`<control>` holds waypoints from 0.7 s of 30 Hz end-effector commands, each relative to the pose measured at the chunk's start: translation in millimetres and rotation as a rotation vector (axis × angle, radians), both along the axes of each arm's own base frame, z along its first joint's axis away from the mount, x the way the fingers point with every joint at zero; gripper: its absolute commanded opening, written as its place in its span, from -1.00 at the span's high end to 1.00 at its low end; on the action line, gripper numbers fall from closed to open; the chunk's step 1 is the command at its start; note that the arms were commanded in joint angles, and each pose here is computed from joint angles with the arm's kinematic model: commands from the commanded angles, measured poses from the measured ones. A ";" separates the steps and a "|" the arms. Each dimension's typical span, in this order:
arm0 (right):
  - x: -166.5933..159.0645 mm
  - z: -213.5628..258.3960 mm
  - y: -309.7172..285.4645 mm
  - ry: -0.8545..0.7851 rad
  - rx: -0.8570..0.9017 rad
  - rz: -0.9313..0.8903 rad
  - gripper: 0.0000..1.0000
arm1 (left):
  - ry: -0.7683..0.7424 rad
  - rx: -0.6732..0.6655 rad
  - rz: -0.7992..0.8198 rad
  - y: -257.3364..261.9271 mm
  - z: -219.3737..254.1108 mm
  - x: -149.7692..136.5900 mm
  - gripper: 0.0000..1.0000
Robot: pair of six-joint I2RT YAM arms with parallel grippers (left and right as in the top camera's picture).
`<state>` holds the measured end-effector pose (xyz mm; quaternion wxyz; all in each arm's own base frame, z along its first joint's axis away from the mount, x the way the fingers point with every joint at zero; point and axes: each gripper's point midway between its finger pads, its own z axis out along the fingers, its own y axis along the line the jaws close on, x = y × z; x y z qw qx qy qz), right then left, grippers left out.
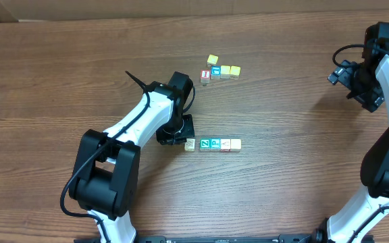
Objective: Flip 5 blocks
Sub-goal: 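Lower the W block beside the green Z block and open the left gripper, then push the W block into line with the row using the left gripper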
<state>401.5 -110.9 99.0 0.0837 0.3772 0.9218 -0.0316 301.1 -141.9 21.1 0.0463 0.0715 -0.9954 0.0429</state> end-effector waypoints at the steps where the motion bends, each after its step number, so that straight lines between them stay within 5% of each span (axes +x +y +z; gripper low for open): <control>1: 4.1 15.4 -2.5 -0.042 -0.013 0.001 -1.00 | 0.011 -0.044 -0.012 -9.0 2.5 -4.4 0.92; 21: 4.1 15.4 -2.5 -0.042 -0.013 0.001 -1.00 | 0.003 -0.047 0.021 -10.2 2.4 -1.4 0.91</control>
